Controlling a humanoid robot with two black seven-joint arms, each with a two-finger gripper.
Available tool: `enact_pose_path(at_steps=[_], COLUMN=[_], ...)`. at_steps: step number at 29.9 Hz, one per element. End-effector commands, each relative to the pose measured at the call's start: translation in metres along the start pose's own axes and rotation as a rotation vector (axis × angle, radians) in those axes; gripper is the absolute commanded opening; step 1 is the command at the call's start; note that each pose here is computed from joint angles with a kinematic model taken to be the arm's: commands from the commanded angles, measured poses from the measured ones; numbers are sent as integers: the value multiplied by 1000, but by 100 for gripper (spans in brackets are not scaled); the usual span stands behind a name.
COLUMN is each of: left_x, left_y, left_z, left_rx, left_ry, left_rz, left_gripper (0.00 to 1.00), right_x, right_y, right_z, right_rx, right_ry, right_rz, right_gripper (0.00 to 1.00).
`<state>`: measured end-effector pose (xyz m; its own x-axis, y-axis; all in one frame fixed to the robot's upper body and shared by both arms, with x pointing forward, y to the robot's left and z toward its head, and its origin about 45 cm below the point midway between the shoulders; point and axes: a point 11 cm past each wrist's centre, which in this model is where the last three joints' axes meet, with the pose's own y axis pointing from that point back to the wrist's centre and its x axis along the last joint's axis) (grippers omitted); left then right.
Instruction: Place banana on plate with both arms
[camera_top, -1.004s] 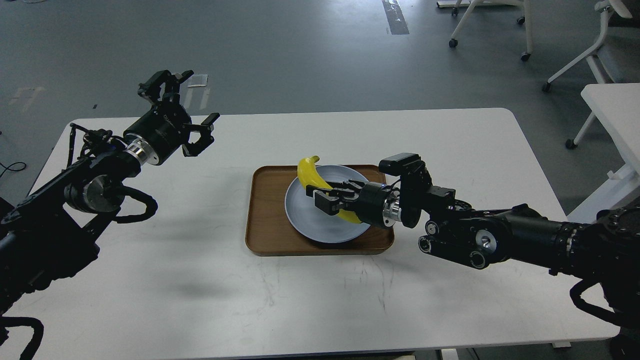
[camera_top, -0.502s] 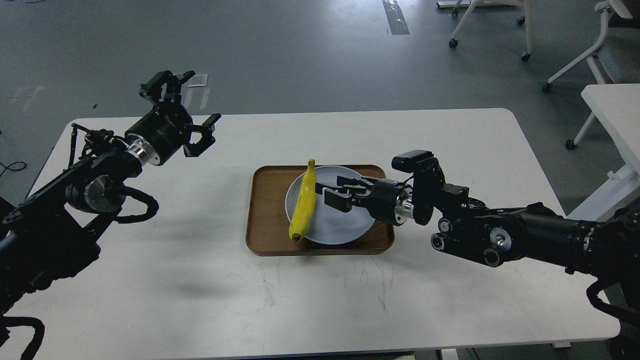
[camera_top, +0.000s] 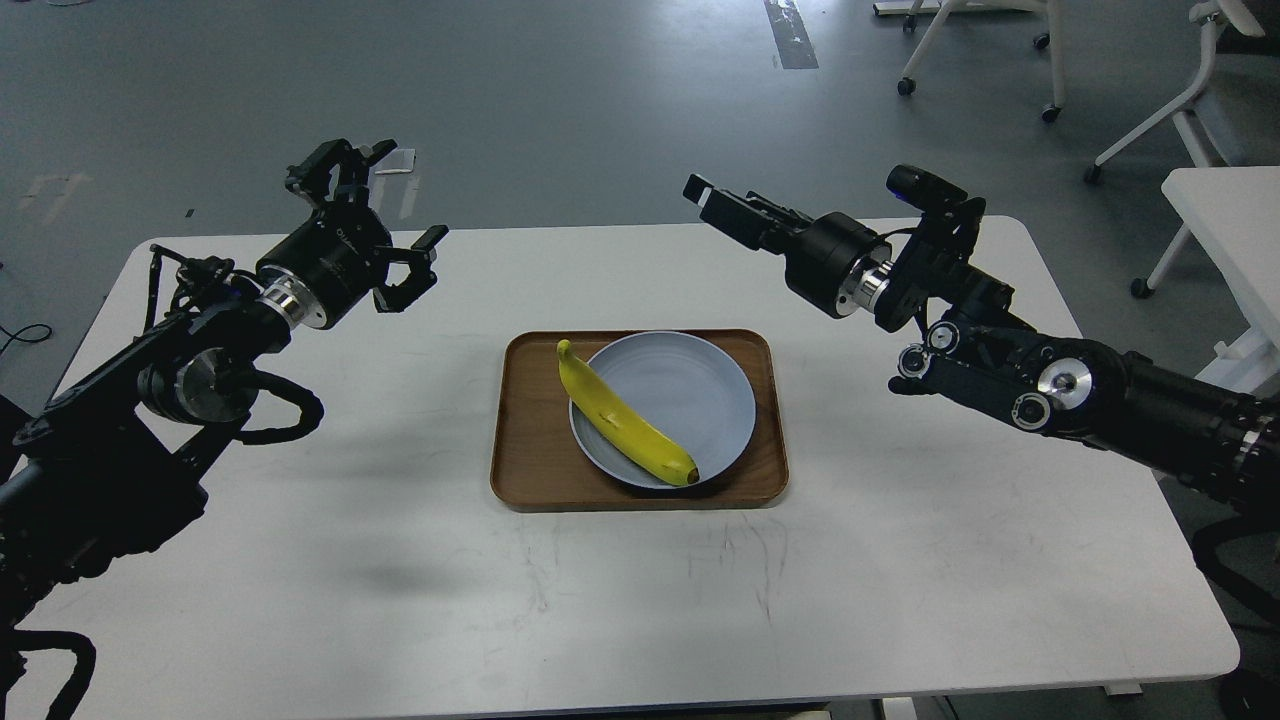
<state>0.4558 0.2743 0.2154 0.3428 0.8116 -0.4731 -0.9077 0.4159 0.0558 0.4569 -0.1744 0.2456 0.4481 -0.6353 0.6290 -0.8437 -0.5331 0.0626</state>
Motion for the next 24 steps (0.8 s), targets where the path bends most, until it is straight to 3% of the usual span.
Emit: enact_pose_path(at_steps=[1, 6, 12, 24], left_x=[-4, -11, -16, -14], left_y=[-2, -5, -7, -4], left_z=[-2, -8, -16, -18], left_rx=[2, 5, 6, 4], left_ry=[5, 18, 49, 62], left_rz=[-9, -22, -30, -31], left_gripper=[98, 98, 98, 98], right_x=[13, 37, 48, 49], right_y=[-1, 0, 8, 22], right_z=[1, 6, 16, 39], right_rx=[-30, -65, -95, -145], right_ry=[-211, -590, -985, -1124], right_rz=[82, 205, 196, 243], right_gripper=[97, 99, 99, 100])
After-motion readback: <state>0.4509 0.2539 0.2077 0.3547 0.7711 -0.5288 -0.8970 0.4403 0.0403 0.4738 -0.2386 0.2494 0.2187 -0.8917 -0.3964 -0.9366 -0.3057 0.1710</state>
